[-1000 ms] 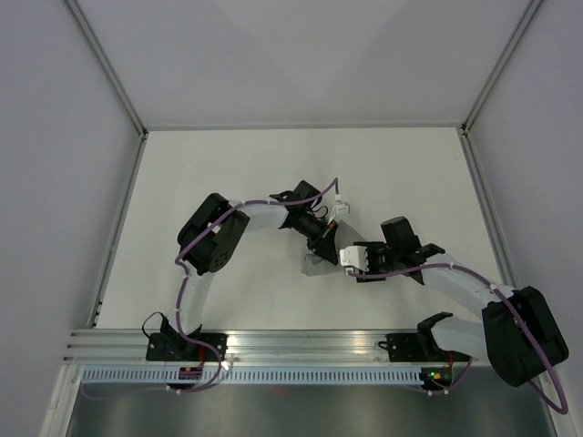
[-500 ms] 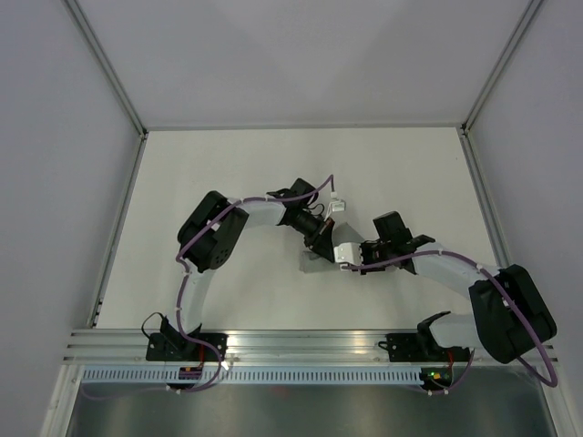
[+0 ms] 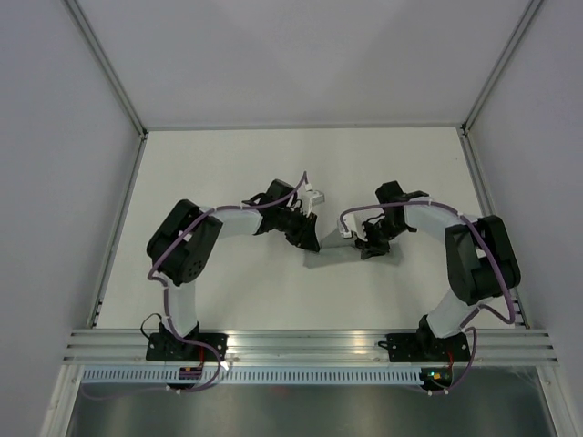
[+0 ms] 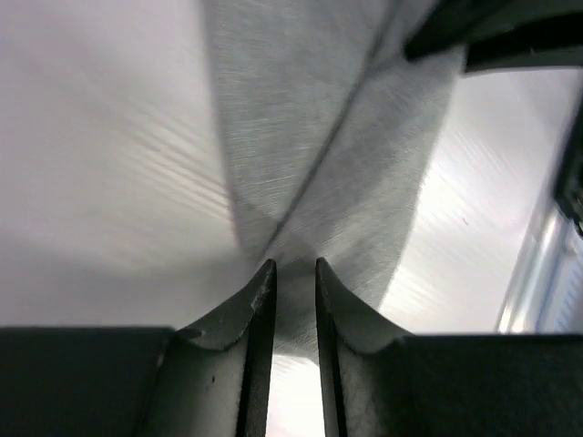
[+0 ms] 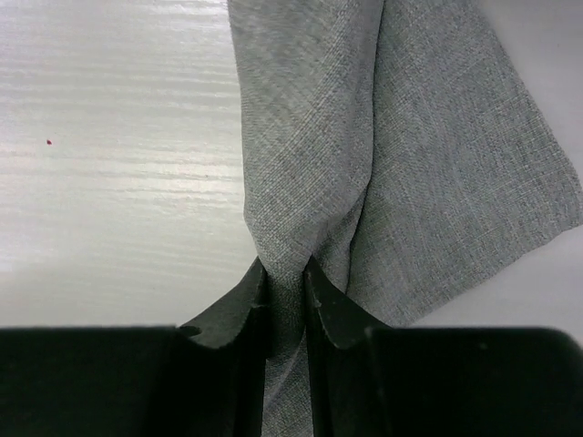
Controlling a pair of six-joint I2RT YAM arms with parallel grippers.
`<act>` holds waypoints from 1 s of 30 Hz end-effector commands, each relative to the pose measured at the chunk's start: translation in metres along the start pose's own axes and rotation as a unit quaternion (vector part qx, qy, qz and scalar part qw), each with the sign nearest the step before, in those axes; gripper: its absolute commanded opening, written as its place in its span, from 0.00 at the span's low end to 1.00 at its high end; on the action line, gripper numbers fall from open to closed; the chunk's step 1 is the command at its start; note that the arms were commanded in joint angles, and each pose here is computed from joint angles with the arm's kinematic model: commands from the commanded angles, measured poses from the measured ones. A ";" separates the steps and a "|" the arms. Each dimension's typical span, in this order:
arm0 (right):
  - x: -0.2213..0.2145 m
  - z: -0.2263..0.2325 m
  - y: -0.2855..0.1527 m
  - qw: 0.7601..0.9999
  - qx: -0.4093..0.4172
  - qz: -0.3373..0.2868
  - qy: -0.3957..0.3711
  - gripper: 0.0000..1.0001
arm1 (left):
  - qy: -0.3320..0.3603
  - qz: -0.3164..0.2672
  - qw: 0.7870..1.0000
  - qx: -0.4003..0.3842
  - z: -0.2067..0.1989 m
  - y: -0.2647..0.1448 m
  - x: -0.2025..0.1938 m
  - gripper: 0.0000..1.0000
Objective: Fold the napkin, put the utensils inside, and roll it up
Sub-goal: Roll the napkin with the utensil
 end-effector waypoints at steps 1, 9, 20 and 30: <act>-0.008 0.016 -0.006 0.994 0.102 0.000 0.047 0.18 | 0.017 -0.139 0.983 0.118 0.001 -0.036 0.054 0.29; -0.010 0.002 -0.004 0.984 0.158 -0.005 0.080 0.18 | 0.157 -0.308 0.905 0.246 -0.045 -0.080 0.063 0.33; -0.011 -0.009 0.001 0.973 0.202 -0.005 0.115 0.18 | 0.447 -0.177 0.815 0.324 -0.099 0.009 0.041 0.41; -0.013 -0.015 0.004 0.970 0.204 0.001 0.129 0.18 | 0.548 -0.115 0.774 0.297 -0.094 0.060 0.024 0.55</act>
Point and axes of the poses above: each gripper's point midway between its finger pads, its own y axis out along the fingers, its own z axis along the line the jaws close on, x = y × z, the point moved 5 cm from there along -y, back along the fingers, and after that the axes turned 2 degrees about y, right-handed, at the moved point
